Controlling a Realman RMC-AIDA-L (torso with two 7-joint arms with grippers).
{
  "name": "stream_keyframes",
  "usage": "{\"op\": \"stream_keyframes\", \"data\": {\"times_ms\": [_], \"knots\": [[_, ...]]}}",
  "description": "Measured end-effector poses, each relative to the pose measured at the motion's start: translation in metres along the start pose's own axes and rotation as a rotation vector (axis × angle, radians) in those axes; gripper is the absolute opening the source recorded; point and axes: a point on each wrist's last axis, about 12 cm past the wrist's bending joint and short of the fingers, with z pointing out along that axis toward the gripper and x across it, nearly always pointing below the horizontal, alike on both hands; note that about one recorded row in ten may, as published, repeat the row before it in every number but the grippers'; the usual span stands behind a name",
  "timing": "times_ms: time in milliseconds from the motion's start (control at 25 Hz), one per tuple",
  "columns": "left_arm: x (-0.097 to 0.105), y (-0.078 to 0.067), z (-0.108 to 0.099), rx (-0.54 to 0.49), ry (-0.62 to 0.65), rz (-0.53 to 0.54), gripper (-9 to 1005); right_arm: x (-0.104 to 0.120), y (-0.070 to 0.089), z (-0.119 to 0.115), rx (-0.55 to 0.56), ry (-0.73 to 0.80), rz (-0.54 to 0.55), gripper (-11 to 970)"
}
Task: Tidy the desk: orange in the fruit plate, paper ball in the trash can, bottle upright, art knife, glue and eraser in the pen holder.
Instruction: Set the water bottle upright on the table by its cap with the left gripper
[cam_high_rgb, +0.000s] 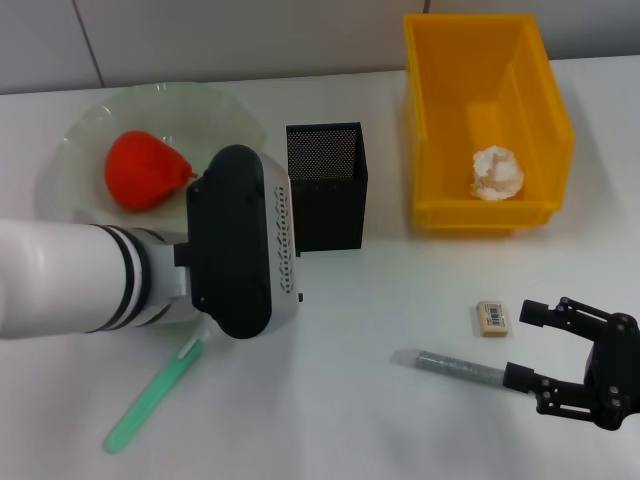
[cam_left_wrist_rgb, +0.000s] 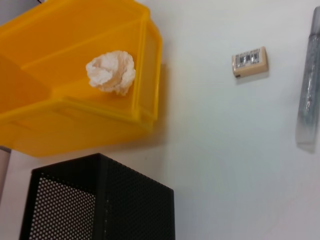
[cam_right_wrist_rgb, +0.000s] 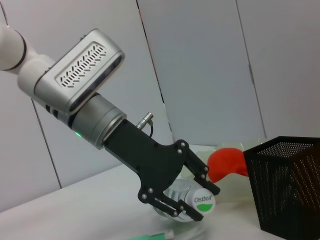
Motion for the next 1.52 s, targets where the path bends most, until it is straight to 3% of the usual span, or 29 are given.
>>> {"op": "stream_keyframes", "data": {"times_ms": [440,800,1160,1520], "knots": [[0.006,0.001,-0.018,-0.035,-0.041,-0.093,421,-0.002,-0.001,0.003,-0.011,-0.003,0.003,826],[0.011,0.006,-0.037,-0.013,-0.226,-0.152,422,-0.004,-0.003,0.004,-0.015,-0.003,0.005,826],[0.016,0.009,-0.043,-0.025,-0.283,-0.189,423,-0.004,-0.003,0.004,-0.017,-0.001,0.005,826],[0.033,0.017,-0.048,-0.049,-0.328,-0.318,424,-0.005,-0.004,0.005,-0.021,-0.002,0.004,826]]}}
